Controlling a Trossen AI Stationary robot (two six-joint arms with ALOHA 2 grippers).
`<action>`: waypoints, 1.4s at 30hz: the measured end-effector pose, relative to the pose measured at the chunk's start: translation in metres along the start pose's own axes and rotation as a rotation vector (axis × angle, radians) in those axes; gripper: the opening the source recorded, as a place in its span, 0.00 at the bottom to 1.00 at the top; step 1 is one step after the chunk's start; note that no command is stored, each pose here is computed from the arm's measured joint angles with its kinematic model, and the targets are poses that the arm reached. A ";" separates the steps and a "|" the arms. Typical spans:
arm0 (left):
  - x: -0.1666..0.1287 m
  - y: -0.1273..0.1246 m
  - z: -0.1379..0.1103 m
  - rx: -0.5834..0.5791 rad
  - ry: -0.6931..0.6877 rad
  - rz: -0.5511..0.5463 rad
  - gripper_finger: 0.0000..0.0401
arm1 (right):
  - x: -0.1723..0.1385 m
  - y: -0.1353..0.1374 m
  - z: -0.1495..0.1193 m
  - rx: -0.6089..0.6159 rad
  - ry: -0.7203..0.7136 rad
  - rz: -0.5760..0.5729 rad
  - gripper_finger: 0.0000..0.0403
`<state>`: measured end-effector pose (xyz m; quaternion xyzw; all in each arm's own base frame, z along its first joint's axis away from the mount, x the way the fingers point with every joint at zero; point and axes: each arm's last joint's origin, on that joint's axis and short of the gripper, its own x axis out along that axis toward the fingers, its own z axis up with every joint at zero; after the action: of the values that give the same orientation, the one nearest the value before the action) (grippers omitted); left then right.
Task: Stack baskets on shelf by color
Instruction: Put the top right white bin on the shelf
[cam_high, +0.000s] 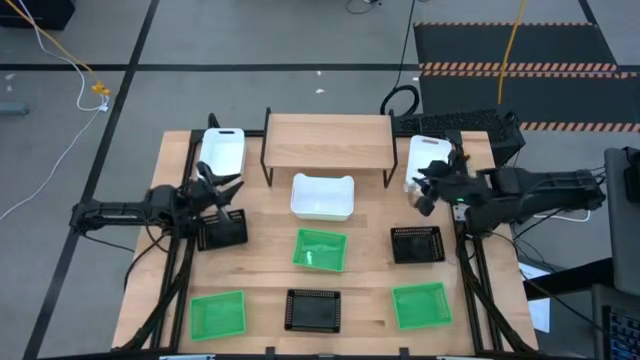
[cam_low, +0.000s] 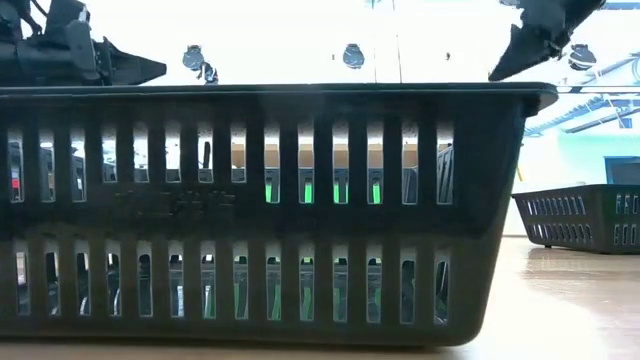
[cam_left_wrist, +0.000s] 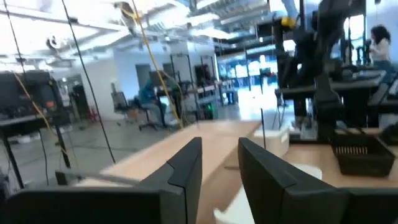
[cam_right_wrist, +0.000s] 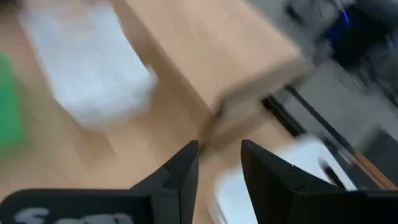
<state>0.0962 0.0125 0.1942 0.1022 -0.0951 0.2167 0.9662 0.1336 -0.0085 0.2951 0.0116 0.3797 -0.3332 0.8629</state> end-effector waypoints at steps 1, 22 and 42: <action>0.000 0.000 0.001 -0.009 -0.007 0.002 0.26 | 0.004 0.000 -0.001 -0.020 0.078 -0.020 0.29; 0.000 -0.002 -0.006 -0.296 0.063 -0.006 0.26 | 0.090 -0.025 -0.039 -0.109 0.542 0.058 0.58; 0.000 -0.001 -0.009 -0.231 0.091 0.018 0.26 | 0.106 -0.043 -0.041 -0.052 0.592 0.120 0.27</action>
<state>0.0977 0.0132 0.1851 -0.0203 -0.0764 0.2173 0.9729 0.1333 -0.0907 0.2058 0.1085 0.6220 -0.2537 0.7328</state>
